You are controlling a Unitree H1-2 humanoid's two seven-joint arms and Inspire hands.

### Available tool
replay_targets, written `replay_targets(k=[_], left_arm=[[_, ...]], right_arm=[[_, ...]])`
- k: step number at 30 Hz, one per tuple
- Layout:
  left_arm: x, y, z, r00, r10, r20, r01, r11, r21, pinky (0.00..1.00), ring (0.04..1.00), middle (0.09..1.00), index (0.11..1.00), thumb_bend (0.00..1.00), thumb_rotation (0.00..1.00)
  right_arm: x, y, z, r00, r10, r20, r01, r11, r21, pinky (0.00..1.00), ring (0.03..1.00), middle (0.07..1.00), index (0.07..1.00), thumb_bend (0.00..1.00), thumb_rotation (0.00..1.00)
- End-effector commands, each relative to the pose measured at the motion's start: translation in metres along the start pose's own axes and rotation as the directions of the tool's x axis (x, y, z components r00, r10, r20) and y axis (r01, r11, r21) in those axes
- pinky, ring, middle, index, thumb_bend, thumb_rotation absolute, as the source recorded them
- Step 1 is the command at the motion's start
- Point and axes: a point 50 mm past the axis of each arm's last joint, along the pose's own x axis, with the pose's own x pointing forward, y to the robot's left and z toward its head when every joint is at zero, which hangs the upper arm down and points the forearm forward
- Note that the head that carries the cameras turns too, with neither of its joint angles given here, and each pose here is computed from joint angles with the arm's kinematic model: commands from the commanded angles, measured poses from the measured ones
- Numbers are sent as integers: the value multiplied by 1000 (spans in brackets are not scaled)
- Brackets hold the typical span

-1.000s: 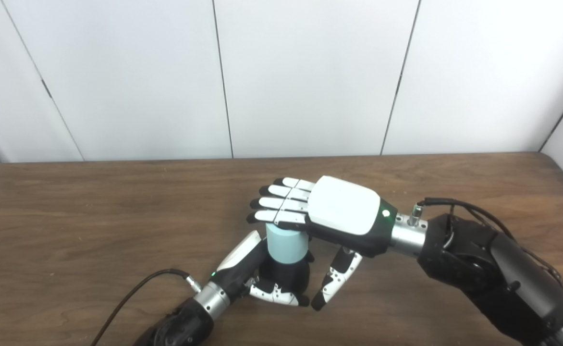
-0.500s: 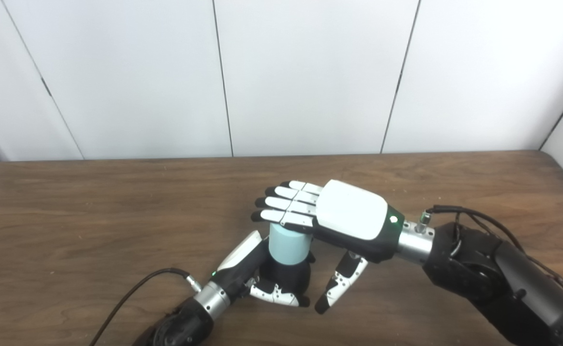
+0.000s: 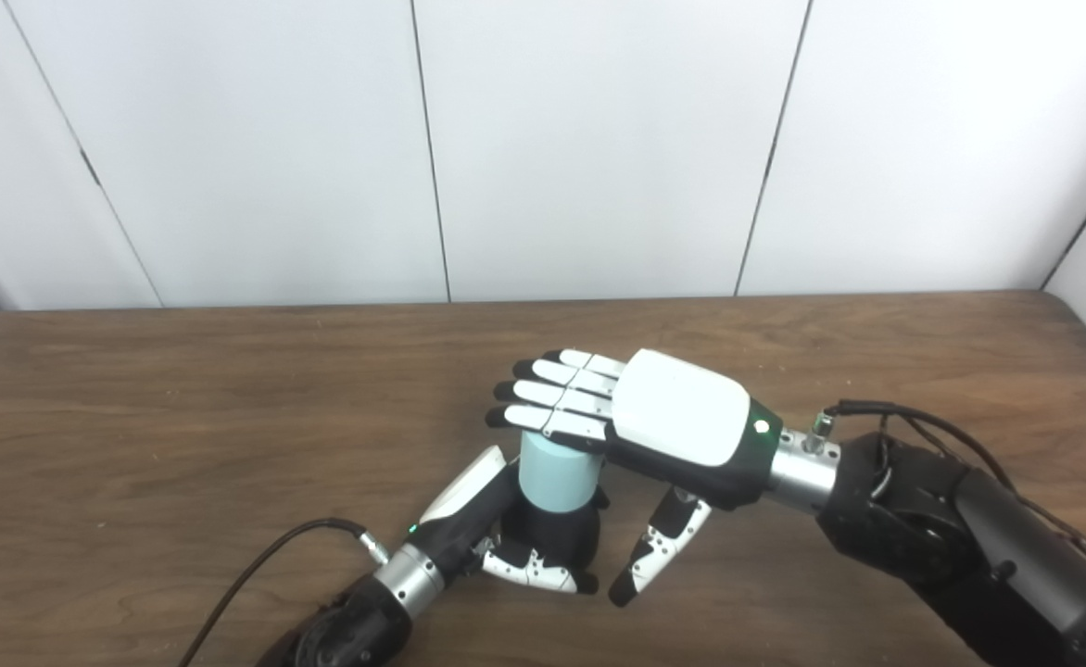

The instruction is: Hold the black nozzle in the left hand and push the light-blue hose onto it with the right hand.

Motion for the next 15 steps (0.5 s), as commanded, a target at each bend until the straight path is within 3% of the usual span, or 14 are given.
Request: replay_targets(k=[1, 15], left_arm=[[-18, -11, -23, 990, -63, -123, 65, 998, 11, 1000, 946, 833, 485, 524, 72], [-17, -11, -21, 990, -64, -125, 66, 998, 15, 1000, 952, 857, 484, 524, 73]], right_arm=[[-11, 25, 4, 990, 138, 7, -138, 990, 20, 965, 978, 972, 943, 790, 470], [-4, 21, 11, 987, 159, 21, -158, 987, -40, 964, 982, 968, 912, 795, 475]])
